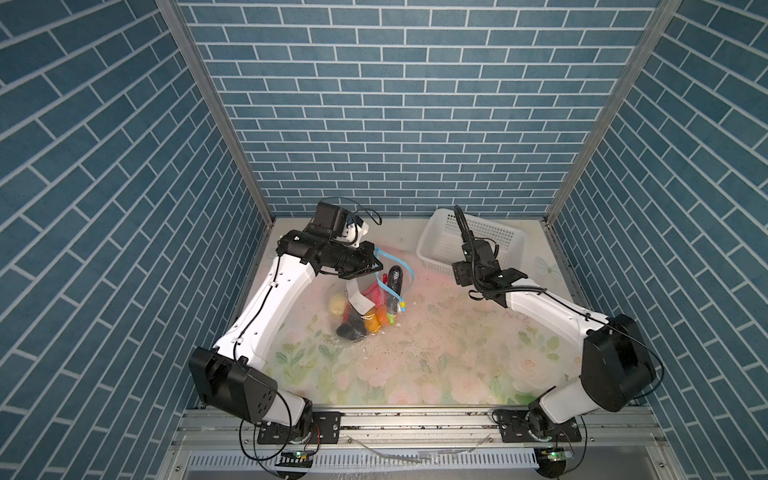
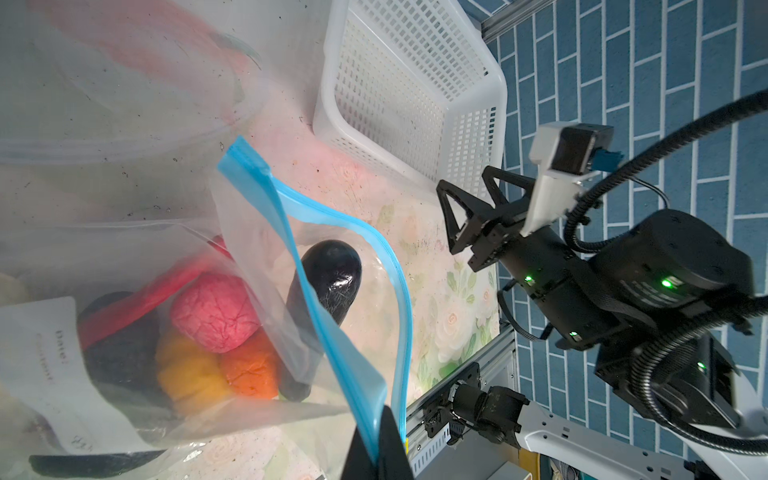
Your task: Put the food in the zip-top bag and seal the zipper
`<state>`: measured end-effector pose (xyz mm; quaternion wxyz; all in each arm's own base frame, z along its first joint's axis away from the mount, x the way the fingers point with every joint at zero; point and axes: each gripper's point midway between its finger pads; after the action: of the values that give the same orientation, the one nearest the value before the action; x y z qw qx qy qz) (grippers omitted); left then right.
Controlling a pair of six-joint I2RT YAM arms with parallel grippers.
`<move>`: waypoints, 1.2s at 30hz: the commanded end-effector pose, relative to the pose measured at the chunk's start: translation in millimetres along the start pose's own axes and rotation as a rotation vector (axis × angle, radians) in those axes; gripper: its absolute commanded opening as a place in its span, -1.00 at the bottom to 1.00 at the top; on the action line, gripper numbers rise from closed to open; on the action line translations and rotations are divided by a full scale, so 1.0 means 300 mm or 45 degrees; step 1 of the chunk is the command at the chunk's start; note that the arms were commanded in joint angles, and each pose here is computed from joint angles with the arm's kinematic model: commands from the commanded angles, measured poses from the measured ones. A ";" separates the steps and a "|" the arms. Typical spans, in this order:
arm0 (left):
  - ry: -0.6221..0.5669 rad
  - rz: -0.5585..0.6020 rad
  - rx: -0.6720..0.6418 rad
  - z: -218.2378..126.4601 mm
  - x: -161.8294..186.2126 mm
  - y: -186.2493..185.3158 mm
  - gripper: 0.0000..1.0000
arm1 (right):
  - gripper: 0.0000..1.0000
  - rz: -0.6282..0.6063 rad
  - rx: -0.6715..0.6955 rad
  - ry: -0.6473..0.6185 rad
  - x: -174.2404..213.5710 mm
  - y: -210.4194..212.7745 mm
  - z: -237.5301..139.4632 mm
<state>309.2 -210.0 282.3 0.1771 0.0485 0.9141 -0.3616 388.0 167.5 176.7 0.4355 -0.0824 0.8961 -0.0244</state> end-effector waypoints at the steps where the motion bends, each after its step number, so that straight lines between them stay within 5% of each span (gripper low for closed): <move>1: -0.002 0.019 0.030 0.004 0.003 -0.012 -1.00 | 0.61 0.213 0.015 0.095 0.042 -0.030 -0.070; 11: 0.020 0.022 0.042 0.010 0.013 -0.012 -1.00 | 0.45 0.695 -0.172 0.497 0.281 0.058 -0.177; 21: 0.009 0.036 0.044 -0.002 0.024 -0.015 -1.00 | 0.52 0.391 0.002 0.326 0.279 -0.008 0.043; 27: 0.004 0.040 0.036 -0.015 0.031 -0.016 -1.00 | 0.52 0.307 0.054 0.353 0.263 -0.045 0.188; 36: 0.007 0.034 0.028 -0.014 0.028 -0.014 -1.00 | 0.52 0.328 0.166 0.306 0.222 -0.197 0.228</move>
<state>302.5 -210.7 281.7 0.1762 0.0549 0.9105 -0.3702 380.5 109.0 59.1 0.2817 0.0575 0.9573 -0.0295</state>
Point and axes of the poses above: each gripper's point midway between its finger pads, its own z axis out along the fingers, its own y axis along the line the jaws close on, x = y × z, and after that the axes turned 4 degrees about z, right-handed
